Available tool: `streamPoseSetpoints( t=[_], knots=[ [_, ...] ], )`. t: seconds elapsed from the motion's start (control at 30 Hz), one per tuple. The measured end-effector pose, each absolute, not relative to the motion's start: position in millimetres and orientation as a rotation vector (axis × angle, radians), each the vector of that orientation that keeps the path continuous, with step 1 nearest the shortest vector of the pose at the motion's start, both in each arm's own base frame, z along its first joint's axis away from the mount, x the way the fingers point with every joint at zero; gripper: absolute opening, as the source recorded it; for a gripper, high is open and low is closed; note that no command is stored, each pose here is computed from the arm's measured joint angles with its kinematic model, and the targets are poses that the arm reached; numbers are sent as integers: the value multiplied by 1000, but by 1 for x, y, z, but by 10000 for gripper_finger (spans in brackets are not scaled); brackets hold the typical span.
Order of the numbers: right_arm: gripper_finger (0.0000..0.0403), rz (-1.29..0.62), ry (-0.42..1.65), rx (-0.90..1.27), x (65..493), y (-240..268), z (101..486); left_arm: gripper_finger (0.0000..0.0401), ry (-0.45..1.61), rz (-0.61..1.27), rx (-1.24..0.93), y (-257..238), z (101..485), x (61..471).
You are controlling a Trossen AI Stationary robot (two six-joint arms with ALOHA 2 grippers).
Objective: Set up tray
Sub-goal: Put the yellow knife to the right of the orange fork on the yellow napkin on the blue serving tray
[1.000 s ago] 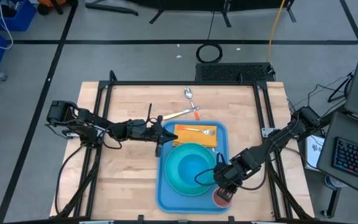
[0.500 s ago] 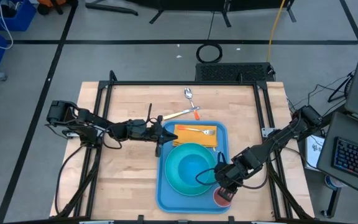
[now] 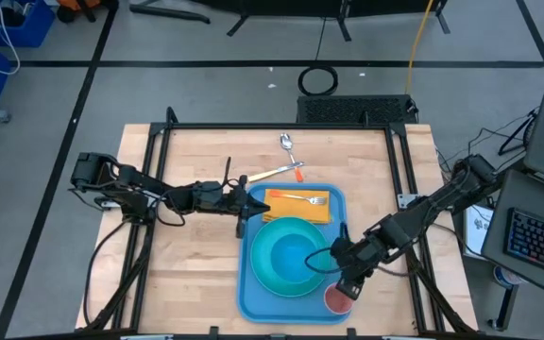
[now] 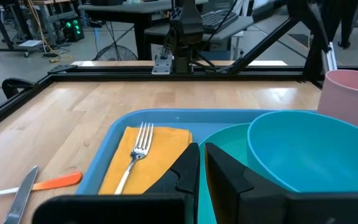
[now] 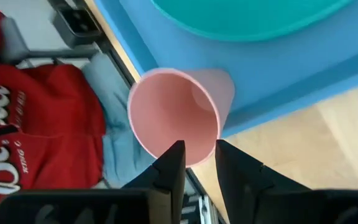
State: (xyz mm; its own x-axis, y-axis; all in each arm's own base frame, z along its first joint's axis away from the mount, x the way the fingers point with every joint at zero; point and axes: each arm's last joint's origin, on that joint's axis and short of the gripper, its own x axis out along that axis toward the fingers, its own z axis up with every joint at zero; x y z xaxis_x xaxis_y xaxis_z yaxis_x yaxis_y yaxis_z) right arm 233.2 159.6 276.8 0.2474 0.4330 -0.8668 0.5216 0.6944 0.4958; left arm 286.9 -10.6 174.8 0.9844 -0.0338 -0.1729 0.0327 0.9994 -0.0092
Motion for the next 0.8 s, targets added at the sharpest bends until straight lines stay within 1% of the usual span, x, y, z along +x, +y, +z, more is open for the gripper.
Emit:
streamPoseSetpoints(
  t=[0.23, 0.4, 0.57, 0.8],
  knots=[
    [70, -93, 1099, 698, 228, 134, 301, 31, 174, -34, -6, -11, 175, 287],
    [63, -119, 953, 472, 233, 109, 311, 31, 174, -34, -6, -11, 175, 287],
    [55, -144, 923, 310, 244, 77, 312, 31, 174, -34, -5, -11, 175, 287],
    [40, -211, 925, 196, 256, 18, 312, 31, 173, -27, -5, -10, 175, 287]
  ],
)
